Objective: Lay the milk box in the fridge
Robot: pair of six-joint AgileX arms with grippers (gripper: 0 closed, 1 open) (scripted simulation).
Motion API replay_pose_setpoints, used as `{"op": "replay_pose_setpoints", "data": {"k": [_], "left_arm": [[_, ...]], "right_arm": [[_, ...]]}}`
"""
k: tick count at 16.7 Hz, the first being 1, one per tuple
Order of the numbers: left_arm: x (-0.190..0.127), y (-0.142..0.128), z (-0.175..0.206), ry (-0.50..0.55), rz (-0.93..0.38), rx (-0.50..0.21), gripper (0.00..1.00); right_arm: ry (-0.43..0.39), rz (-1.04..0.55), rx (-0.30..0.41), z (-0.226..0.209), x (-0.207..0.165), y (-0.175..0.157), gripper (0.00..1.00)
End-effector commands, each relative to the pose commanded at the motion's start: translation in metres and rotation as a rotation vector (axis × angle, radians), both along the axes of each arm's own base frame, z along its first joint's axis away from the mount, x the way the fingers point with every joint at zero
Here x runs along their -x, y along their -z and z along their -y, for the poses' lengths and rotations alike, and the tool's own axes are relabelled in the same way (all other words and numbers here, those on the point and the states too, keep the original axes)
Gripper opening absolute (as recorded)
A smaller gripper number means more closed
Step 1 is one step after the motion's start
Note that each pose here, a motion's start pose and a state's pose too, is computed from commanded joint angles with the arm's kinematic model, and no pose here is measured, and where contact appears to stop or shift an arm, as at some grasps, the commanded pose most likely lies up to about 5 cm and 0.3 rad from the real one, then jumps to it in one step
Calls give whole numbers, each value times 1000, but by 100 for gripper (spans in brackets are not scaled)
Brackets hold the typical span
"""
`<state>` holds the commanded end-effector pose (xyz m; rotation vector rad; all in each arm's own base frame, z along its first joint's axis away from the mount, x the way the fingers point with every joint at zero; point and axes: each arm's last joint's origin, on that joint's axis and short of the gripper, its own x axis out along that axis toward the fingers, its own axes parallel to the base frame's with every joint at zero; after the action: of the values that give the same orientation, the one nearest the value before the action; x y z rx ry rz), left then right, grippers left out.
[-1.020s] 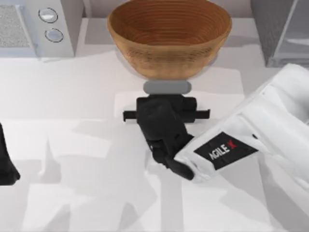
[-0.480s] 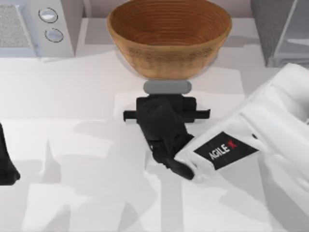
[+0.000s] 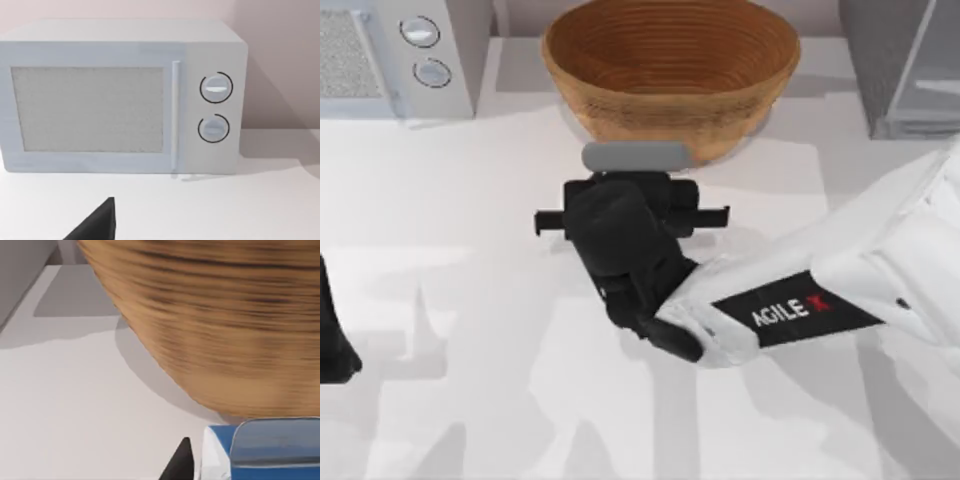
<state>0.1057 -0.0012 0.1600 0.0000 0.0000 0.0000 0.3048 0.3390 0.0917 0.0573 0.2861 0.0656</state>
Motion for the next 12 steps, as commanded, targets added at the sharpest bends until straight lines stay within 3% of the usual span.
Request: {"op": "replay_pose_setpoints", "data": {"k": [6, 12], "left_arm": [[0, 0, 0, 0, 0, 0, 100], [0, 0, 0, 0, 0, 0, 100]], "right_arm": [[17, -2, 22, 9, -3, -80, 0], [64, -13, 64, 28, -20, -96, 0]]}}
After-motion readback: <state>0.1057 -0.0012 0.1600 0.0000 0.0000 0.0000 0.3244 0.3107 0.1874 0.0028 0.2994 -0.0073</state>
